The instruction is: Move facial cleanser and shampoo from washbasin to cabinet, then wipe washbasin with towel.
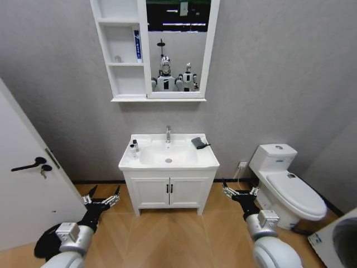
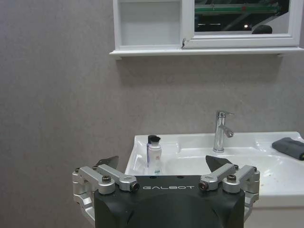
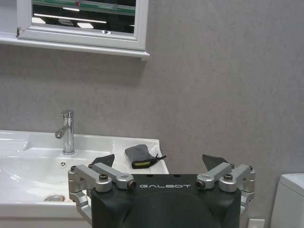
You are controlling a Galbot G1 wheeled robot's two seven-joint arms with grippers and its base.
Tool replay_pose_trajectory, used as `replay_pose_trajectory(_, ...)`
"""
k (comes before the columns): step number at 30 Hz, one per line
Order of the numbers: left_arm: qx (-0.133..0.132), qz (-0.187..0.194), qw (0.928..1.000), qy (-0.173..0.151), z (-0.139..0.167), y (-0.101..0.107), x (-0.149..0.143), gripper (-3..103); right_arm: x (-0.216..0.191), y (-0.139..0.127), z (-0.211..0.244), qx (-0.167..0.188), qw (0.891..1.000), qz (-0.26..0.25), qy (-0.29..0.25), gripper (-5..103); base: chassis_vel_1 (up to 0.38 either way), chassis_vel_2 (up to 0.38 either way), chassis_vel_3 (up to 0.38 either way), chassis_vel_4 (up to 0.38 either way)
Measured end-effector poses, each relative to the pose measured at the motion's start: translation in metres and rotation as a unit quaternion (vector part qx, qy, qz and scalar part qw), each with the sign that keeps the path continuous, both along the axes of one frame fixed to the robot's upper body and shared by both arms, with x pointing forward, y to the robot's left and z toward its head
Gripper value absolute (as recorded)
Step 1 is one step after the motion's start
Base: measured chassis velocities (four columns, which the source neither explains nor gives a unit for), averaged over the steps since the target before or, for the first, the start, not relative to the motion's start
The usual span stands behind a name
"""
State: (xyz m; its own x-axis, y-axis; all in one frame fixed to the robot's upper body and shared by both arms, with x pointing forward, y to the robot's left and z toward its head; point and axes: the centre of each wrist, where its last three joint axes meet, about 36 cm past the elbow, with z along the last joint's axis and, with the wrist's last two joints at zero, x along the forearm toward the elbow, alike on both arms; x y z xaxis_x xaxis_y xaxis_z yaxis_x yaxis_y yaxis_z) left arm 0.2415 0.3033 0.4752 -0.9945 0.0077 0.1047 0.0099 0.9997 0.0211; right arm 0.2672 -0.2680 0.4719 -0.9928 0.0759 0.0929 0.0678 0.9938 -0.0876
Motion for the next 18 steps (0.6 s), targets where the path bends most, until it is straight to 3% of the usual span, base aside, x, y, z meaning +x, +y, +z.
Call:
replay_pose_trajectory(8,0.0,0.001,1.0,-0.001,-0.002,0.0,0.002,100,0.001,-0.001,-0.003,0.002,1.0,0.004,0.005,100,-0.352,0.347,0.353,-0.362)
replay_pose_trajectory(11,-0.002,0.002,1.0,0.0,-0.004,-0.001,0.003,100,0.002,-0.001,-0.002,0.021,1.0,0.015,0.013,100,-0.283,0.29,0.313,-0.27)
replay_pose_trajectory(18,-0.006,0.015,0.9999,-0.001,-0.008,-0.003,0.017,100,0.008,-0.005,-0.006,0.018,1.0,0.018,0.014,100,-0.156,0.14,0.089,-0.096)
